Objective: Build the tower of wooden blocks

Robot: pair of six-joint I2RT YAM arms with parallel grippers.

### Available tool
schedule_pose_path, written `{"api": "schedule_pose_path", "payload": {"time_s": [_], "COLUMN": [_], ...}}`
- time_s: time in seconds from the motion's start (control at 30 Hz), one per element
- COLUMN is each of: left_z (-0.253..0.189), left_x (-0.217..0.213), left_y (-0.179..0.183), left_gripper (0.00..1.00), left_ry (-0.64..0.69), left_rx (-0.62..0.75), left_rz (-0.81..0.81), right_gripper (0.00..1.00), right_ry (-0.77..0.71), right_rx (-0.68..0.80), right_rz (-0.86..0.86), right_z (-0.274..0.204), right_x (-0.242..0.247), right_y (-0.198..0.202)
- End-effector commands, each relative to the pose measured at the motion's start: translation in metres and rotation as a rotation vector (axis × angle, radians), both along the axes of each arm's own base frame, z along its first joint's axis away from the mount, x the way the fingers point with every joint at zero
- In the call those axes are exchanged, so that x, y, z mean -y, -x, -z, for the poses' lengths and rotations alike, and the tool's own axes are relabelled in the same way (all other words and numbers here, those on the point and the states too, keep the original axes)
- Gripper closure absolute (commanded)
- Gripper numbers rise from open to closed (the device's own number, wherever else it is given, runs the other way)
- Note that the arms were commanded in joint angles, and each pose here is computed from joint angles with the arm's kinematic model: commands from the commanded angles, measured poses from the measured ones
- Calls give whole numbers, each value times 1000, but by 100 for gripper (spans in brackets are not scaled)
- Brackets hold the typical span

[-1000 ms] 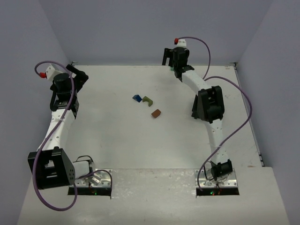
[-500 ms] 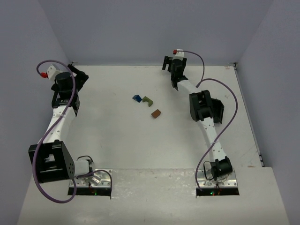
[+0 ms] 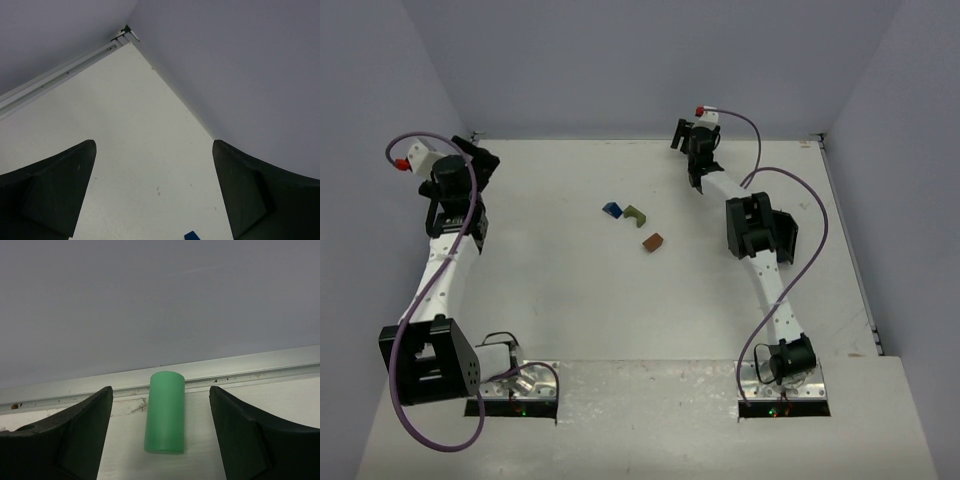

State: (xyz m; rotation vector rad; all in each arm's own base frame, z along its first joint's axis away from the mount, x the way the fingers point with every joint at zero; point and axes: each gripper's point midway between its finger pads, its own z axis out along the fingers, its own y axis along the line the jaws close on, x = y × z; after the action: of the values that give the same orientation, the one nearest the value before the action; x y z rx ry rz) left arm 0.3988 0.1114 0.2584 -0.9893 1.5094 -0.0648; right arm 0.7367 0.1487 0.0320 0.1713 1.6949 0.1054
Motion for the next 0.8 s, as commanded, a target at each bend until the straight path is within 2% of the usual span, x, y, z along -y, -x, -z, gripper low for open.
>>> {"api": "schedule_pose_path", "payload": {"time_s": [0.0,0.17,0.47,0.57,0.63,0.7,0.77], "left_z": [-29,-28,-39,-40,-40,-40,-38], "left_x": [-7,-8,-12,-11,-8,-3,5], "left_y": [6,8,20,24,25,23,20], "left_gripper": [0,0,0,0,0,0,0], "left_ry": [-17,-16,-32,-33,-35,-37,-31], "left_rx": [99,84,105,103,101,96,92], "left_rz": [-46,-54,-83,-84,-67,-31,15], "right_gripper": [24,41,58,72,89,99,100], "right_ry": [-19,-24,-7,5,9,27,59], "right_rx": [-11,-18,-65,-57,-35,-45,-16], "right_rz": [-6,20,80,44,3,-34,-112], "right_z": [7,3,6,-1,-22,-29,-48], "right_x": [-5,0,13,8,2,-1,-11], "right_y": [3,3,12,15,17,26,35]}}
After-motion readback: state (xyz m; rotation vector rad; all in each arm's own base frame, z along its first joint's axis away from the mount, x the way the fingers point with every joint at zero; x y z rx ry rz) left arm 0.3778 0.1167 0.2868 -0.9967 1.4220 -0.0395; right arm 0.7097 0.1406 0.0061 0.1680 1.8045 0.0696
